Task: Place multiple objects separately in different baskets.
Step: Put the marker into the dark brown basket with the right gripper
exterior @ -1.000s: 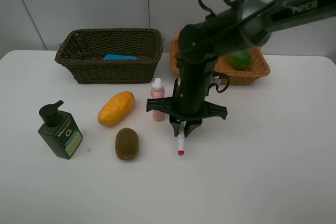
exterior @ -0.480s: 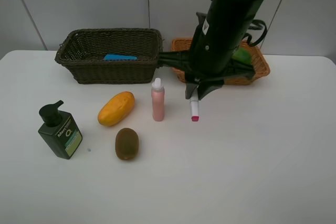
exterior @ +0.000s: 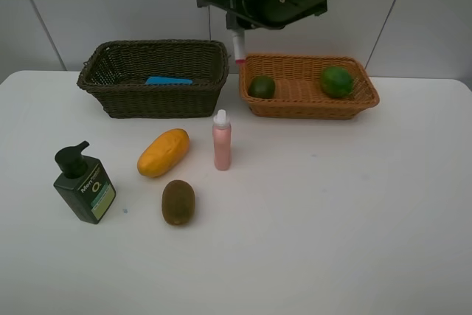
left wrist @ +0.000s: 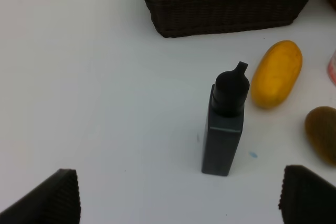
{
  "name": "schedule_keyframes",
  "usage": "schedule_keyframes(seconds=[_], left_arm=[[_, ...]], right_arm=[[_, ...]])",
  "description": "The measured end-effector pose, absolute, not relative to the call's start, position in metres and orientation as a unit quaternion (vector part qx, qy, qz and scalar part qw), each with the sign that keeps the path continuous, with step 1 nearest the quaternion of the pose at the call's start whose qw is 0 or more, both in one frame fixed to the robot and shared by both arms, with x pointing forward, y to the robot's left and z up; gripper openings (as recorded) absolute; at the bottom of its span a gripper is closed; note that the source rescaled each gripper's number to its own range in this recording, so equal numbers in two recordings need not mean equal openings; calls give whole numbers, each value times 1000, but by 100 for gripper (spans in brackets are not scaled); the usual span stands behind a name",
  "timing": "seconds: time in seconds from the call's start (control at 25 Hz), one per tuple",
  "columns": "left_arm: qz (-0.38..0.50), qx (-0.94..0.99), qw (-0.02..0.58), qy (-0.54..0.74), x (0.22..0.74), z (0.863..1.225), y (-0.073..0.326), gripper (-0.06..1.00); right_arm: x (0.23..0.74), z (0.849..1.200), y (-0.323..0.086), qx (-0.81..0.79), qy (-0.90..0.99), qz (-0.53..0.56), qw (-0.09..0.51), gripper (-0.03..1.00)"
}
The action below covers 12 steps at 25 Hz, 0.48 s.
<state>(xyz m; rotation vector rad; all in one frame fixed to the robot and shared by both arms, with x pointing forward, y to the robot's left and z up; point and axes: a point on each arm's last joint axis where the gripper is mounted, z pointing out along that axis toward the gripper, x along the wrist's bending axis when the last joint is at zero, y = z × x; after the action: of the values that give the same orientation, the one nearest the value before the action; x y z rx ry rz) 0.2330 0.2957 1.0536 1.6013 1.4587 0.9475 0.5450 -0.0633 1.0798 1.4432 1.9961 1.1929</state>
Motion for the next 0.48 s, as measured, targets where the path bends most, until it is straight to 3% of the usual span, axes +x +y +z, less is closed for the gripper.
schedule_keyframes(seconds=[0.2,0.48], left_arm=[[371,627,379,571,233,1054,296,100],[371,627,379,571,233,1054,296,100]], right_arm=[[565,1079,-51,440,696,528,208,1],[600,1028,-32,385,670,612,168,1]])
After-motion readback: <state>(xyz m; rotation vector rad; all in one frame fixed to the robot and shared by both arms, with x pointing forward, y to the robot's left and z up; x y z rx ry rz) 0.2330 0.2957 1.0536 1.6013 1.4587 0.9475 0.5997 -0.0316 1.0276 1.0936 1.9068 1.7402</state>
